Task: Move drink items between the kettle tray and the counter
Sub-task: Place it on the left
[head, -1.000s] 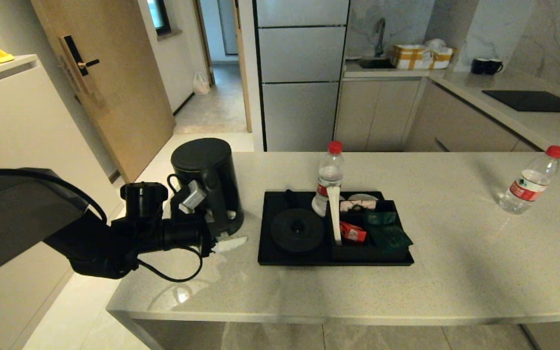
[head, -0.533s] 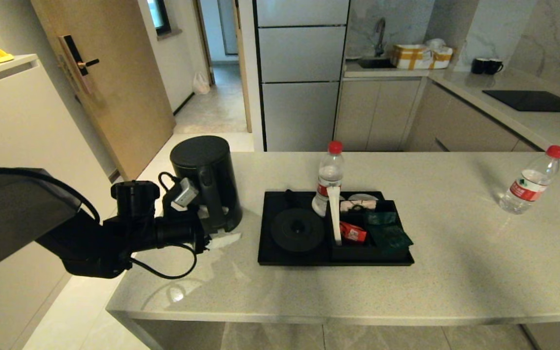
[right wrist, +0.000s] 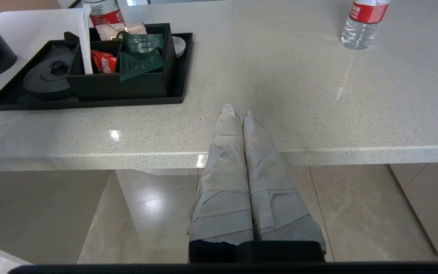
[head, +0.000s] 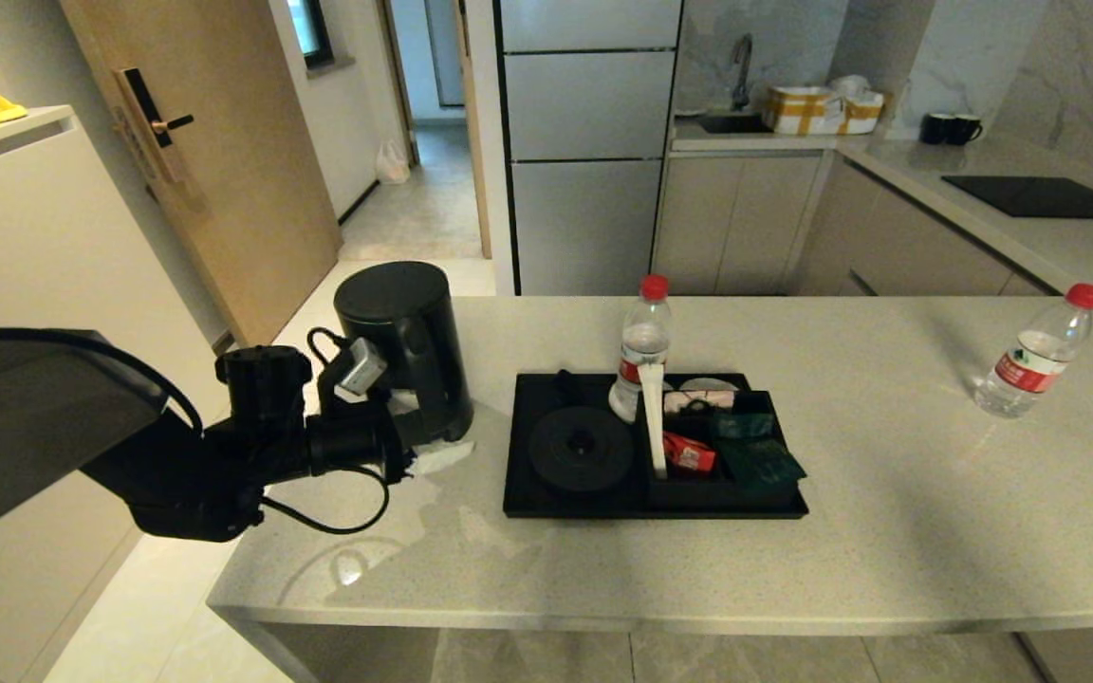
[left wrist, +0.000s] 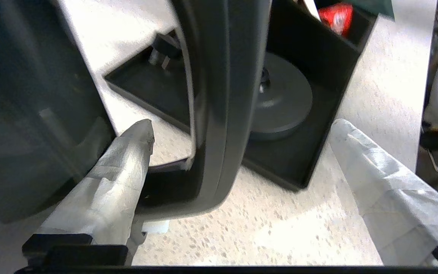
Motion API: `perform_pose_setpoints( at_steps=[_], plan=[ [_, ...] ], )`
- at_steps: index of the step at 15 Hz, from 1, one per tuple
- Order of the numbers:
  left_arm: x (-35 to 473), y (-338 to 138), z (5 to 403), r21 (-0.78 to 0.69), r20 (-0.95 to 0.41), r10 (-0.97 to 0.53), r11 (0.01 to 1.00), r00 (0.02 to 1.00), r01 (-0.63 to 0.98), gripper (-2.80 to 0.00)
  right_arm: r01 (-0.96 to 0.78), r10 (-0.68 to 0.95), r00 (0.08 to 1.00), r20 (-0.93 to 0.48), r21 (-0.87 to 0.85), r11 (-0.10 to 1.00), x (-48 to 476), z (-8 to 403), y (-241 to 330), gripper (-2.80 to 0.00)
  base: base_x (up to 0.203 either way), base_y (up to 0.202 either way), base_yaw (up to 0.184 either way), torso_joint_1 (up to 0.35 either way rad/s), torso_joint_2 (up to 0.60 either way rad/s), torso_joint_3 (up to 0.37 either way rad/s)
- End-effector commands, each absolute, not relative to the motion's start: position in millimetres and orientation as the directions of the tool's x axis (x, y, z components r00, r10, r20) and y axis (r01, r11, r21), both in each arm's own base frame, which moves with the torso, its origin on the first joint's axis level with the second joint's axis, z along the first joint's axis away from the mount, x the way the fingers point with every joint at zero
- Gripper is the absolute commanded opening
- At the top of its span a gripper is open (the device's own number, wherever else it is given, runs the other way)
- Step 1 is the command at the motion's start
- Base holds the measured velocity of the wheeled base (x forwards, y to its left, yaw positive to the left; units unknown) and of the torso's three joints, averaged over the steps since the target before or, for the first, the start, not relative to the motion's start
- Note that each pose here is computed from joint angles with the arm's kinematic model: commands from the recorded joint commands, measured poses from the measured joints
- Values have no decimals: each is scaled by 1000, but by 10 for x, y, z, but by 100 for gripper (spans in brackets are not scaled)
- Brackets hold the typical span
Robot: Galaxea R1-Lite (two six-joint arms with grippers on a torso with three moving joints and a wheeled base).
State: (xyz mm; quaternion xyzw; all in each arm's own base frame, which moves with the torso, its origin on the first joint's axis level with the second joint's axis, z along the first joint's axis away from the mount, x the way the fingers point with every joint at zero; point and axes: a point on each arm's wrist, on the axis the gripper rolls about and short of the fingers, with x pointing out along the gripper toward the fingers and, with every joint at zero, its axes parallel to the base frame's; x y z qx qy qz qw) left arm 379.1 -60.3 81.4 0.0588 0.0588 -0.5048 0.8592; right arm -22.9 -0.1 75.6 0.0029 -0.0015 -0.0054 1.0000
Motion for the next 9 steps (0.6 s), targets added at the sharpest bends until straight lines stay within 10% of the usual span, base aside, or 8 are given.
perform_pose_setpoints(
  at_steps=[1, 9],
  plan=[
    [3802, -580, 825, 43, -144, -861, 488, 489, 872, 0, 11, -11, 1000, 3, 6, 1000, -229, 756, -1, -280, 0, 0, 0, 0, 0, 0],
    [3739, -512, 841, 50, -93, -852, 512, 515, 857, 0, 11, -11, 1000, 3, 6, 1000, -229, 756, -1, -280, 0, 0, 0, 0, 0, 0]
  ],
)
